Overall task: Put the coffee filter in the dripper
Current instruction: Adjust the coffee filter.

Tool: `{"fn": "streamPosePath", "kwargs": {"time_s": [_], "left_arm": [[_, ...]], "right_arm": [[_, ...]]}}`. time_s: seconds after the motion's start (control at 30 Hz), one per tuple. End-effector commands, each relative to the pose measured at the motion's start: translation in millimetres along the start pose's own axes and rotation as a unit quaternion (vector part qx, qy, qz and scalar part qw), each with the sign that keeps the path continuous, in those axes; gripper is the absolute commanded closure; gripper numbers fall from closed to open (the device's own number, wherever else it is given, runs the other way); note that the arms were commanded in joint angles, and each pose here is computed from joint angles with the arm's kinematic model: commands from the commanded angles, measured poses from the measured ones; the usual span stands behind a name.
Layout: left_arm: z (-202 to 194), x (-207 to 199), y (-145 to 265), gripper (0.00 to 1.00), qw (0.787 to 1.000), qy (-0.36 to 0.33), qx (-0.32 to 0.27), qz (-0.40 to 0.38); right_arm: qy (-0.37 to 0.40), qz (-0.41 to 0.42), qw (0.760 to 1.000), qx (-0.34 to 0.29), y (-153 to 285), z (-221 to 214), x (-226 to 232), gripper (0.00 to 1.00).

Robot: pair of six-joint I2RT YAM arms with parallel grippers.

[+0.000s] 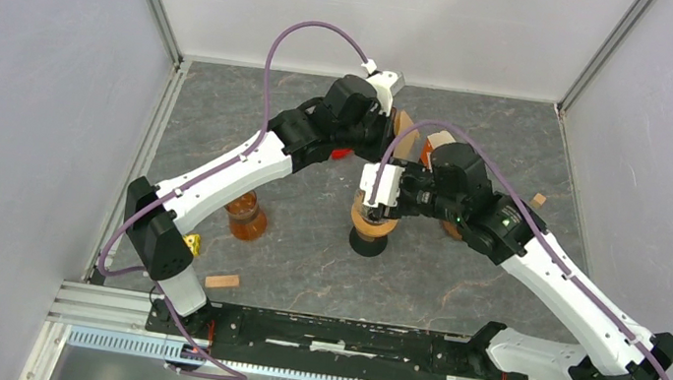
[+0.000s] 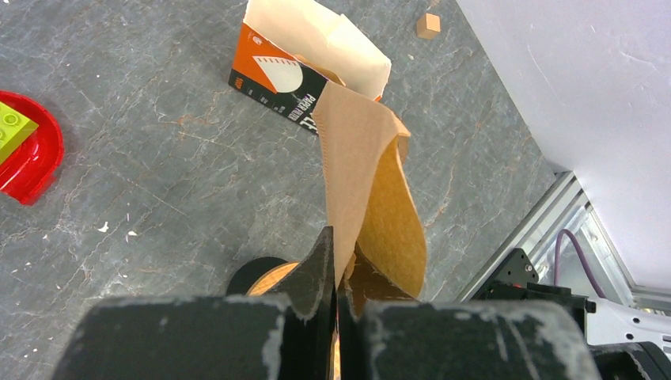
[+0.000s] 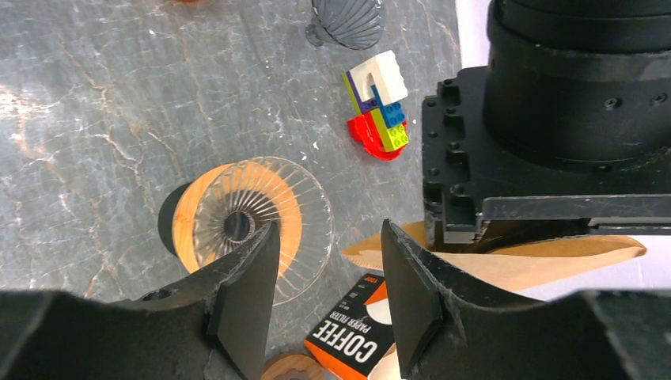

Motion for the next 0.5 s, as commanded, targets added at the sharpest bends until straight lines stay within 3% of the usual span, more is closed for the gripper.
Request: {"fn": "streamPosePath", "kwargs": {"time_s": [0.0, 0.47], "left_arm": [[14, -15, 24, 0.98, 0.999, 0.025, -0.024, -0.034], [15, -15, 30, 0.98, 0.998, 0.030, -0.026, -0.040]], "right_arm": [[-0.002, -0.040, 0.999, 0.007, -7, 1, -10, 0.44], [-0.016, -0.067, 0.996, 0.062, -12, -11, -11, 0.44]]}}
Point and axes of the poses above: each gripper's point midway between its finger pads, its own y axis back along the fingers, its own x axis along the line the jaws close on, z = x × y, the point moved 10 cm from there along y, back along the fingers, and after that the axes turned 9 degrees about y, right-handed, at the moved point
